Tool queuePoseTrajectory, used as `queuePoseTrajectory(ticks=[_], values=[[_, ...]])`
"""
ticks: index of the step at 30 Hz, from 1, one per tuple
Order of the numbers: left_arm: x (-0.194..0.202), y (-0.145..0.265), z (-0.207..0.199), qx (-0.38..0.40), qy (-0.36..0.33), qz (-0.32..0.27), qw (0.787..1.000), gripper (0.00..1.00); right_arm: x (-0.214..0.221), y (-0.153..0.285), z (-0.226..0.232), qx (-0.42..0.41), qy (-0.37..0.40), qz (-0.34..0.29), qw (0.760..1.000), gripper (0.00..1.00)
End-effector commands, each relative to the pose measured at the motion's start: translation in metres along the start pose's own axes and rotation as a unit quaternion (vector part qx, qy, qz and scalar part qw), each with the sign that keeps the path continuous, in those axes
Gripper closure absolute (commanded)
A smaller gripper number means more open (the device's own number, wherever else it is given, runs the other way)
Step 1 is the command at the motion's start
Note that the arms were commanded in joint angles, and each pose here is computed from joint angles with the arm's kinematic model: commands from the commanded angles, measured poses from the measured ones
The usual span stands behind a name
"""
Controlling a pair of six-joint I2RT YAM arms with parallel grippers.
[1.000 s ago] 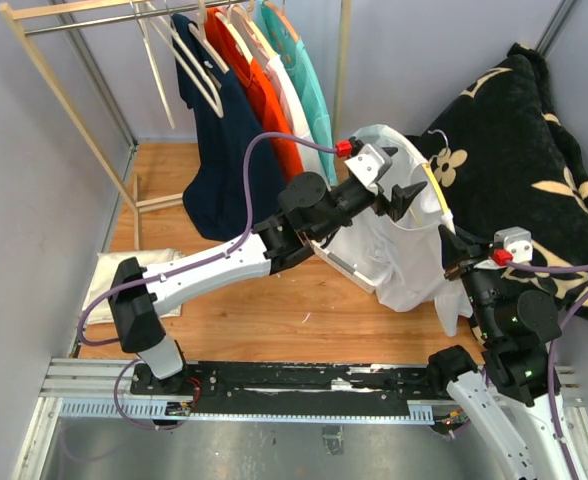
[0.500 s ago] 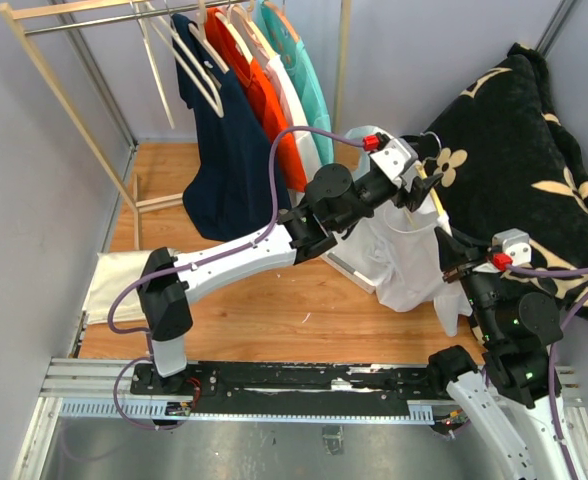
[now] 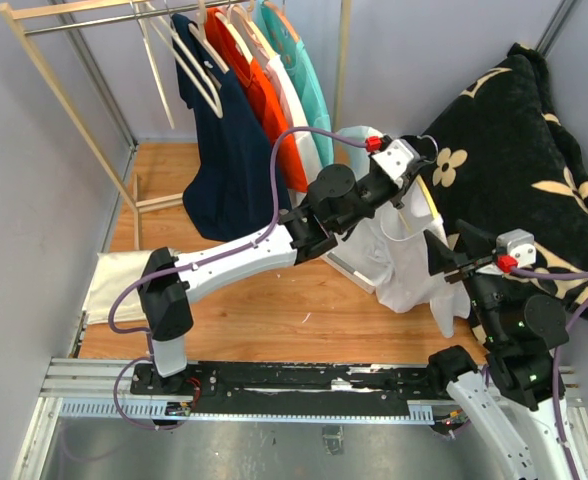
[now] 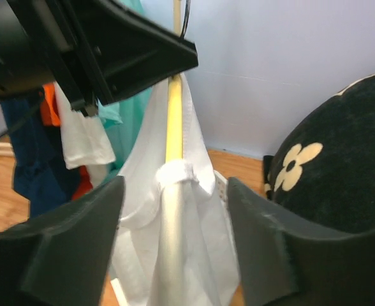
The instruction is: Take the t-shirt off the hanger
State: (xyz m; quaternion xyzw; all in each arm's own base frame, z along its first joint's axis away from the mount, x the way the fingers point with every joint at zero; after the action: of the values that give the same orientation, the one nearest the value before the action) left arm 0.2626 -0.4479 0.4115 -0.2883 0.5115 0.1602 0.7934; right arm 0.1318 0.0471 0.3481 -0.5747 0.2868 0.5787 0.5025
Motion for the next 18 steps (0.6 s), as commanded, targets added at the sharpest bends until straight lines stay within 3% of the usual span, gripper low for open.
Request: queuePoseTrajectory(ticks=[1,3,8,18], values=[[-0.024,-0.004,0.017,-0.035,-0.011,-0.029,0.999,0.99,-0.027,0.003,0.007,-0.013,-0.003,-0.03,0.999,0.25],[-0.033,-0.006,0.027,-0.046,-0.018,-0.033,0.998,1.0,-0.028,0.004,0.007,-0.011,-0.003,-0.019,1.0,0.19],[-0.055,-0.01,0.055,-0.058,-0.016,-0.05,0.997,1.0,-0.03,0.011,0.005,0.0,-0.001,-0.003,1.0,0.16],[-0.075,-0.022,0.08,-0.074,-0.028,-0.058,0.995,0.99,-0.015,0.023,0.003,0.003,-0.001,0.035,0.999,0.16]])
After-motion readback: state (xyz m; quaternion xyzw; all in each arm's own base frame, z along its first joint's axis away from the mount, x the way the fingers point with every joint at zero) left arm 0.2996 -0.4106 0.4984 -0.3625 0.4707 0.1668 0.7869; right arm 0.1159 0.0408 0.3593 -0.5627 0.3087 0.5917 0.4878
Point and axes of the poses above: each gripper's point midway between its finger pads, its own y axis back along the fingers, its own z axis along the line the jaws close on, x = y × z, the point moved 7 cm from there along y, back along the fingers, and after that the axes turned 12 degrees about -y, right-handed, at the moved point
